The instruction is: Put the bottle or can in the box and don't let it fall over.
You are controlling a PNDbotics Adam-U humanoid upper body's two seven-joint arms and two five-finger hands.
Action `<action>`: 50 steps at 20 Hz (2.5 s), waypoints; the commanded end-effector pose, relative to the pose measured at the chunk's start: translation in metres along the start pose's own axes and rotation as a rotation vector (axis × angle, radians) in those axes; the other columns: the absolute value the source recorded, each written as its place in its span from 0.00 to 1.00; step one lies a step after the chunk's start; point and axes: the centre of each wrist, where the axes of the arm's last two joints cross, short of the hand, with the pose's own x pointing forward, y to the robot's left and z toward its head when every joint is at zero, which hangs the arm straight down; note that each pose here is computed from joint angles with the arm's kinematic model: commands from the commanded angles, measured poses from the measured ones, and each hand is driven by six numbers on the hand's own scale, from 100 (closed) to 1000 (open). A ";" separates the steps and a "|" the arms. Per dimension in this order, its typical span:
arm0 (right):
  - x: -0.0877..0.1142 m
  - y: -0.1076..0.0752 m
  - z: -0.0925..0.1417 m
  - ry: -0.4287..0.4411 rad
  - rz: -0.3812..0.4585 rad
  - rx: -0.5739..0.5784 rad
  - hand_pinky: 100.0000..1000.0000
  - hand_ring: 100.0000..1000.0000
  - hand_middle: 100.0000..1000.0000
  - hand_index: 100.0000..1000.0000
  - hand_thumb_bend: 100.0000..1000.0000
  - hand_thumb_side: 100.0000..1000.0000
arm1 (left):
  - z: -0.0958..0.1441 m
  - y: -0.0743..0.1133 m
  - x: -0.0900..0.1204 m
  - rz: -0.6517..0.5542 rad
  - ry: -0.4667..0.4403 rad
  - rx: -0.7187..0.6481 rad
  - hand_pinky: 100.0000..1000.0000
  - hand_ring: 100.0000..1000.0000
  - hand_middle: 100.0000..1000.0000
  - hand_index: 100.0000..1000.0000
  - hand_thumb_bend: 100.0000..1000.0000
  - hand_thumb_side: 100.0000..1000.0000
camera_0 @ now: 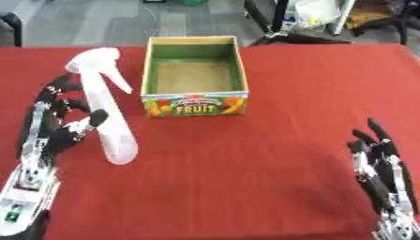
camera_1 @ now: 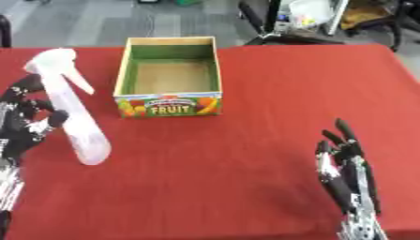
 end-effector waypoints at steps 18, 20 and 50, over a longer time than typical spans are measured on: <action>0.006 -0.003 -0.006 -0.026 0.007 0.018 0.77 0.88 1.00 0.94 0.00 0.41 | -0.013 -0.027 -0.022 0.005 0.103 -0.251 0.69 0.35 0.57 0.82 1.00 0.36; 0.005 -0.003 -0.006 -0.025 0.007 0.018 0.77 0.88 1.00 0.94 0.00 0.41 | -0.012 -0.026 -0.023 -0.006 0.102 -0.259 0.67 0.32 0.54 0.80 0.91 0.30; 0.004 0.010 -0.006 -0.019 -0.022 0.072 0.77 0.88 1.00 0.94 0.00 0.41 | -0.088 0.017 0.090 -0.053 -0.177 -0.052 0.09 0.00 0.00 0.16 0.00 0.00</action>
